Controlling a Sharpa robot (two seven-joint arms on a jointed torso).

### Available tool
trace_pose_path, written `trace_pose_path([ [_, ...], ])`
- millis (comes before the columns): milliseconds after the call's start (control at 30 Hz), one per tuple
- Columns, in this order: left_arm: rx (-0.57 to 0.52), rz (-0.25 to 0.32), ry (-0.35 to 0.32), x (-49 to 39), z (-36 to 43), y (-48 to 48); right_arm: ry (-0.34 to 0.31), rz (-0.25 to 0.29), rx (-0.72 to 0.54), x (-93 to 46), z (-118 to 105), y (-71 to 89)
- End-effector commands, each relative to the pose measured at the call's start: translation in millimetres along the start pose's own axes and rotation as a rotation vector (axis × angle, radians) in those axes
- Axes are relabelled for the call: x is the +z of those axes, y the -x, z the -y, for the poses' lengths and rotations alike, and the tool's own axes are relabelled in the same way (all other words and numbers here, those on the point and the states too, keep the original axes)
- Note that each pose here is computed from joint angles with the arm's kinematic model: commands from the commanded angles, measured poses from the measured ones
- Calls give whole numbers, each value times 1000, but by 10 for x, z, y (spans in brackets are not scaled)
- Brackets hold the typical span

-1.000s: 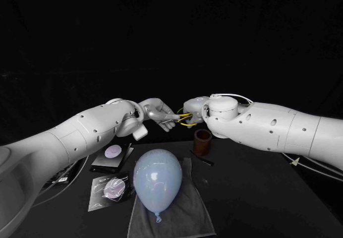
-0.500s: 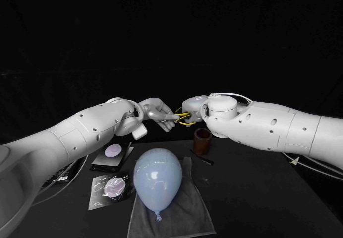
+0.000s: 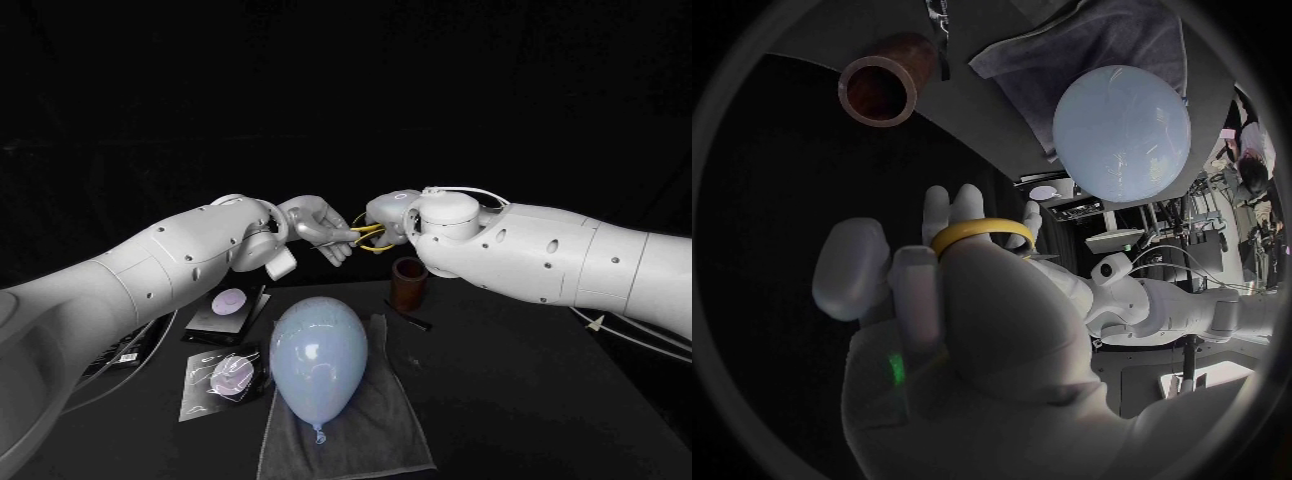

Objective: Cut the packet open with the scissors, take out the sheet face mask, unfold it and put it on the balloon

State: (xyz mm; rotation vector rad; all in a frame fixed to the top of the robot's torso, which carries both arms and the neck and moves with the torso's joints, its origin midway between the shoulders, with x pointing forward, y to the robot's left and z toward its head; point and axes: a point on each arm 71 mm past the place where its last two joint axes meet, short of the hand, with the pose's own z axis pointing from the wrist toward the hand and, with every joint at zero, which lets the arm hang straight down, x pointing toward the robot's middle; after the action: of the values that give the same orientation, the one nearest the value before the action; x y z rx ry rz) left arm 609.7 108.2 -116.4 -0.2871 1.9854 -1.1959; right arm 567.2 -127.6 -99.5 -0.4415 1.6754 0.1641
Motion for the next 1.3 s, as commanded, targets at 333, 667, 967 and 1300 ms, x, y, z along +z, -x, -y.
trace_pose_path([
  [333,-63,-29,36,-19,-34,-7,68,98,17,-51,-69,68],
  [667,-66,-30,146,-44,-129,6,125,109,24,-104,-131,62],
  [967,-72,-27,195,-57,-171,12,136,79,60,-117,-114,34],
  [1300,-78,-30,210,-67,-192,17,134,-7,101,-111,-100,-26],
])
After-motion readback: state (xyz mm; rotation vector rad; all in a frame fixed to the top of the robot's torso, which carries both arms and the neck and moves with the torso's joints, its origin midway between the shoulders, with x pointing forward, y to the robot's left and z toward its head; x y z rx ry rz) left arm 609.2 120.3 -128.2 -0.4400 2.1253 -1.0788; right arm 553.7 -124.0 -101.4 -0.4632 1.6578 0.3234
